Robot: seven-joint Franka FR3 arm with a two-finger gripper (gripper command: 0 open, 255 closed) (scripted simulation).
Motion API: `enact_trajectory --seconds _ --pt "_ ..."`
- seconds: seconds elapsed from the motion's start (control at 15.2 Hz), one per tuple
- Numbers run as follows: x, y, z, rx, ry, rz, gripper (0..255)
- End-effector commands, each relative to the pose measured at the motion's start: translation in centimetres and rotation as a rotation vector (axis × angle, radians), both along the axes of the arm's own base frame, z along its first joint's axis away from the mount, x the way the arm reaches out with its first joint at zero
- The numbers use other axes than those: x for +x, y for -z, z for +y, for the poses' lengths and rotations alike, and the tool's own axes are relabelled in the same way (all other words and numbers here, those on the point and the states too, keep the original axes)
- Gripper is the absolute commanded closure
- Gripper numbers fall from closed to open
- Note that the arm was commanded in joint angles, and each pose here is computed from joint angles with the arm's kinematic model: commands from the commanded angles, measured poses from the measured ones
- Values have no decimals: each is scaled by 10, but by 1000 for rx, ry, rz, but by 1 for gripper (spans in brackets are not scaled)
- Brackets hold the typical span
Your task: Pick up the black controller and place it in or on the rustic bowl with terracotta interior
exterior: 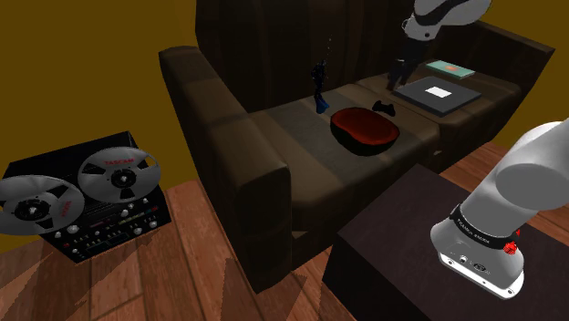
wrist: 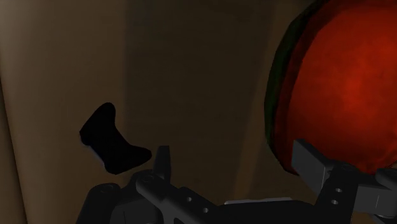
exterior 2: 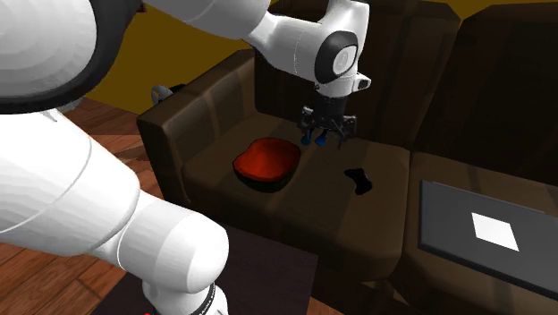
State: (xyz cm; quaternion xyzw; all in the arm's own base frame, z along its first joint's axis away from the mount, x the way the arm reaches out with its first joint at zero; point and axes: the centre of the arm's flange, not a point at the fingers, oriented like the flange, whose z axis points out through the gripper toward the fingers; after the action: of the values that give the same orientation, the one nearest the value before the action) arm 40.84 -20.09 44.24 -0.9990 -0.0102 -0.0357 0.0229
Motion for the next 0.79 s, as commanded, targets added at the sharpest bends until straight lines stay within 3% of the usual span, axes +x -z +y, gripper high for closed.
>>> enact_trajectory --seconds 0.0,0.73 --pt "13 19 -17 5 -1 -3 0" --pt "71 114 -97 42 -4 -14 0"
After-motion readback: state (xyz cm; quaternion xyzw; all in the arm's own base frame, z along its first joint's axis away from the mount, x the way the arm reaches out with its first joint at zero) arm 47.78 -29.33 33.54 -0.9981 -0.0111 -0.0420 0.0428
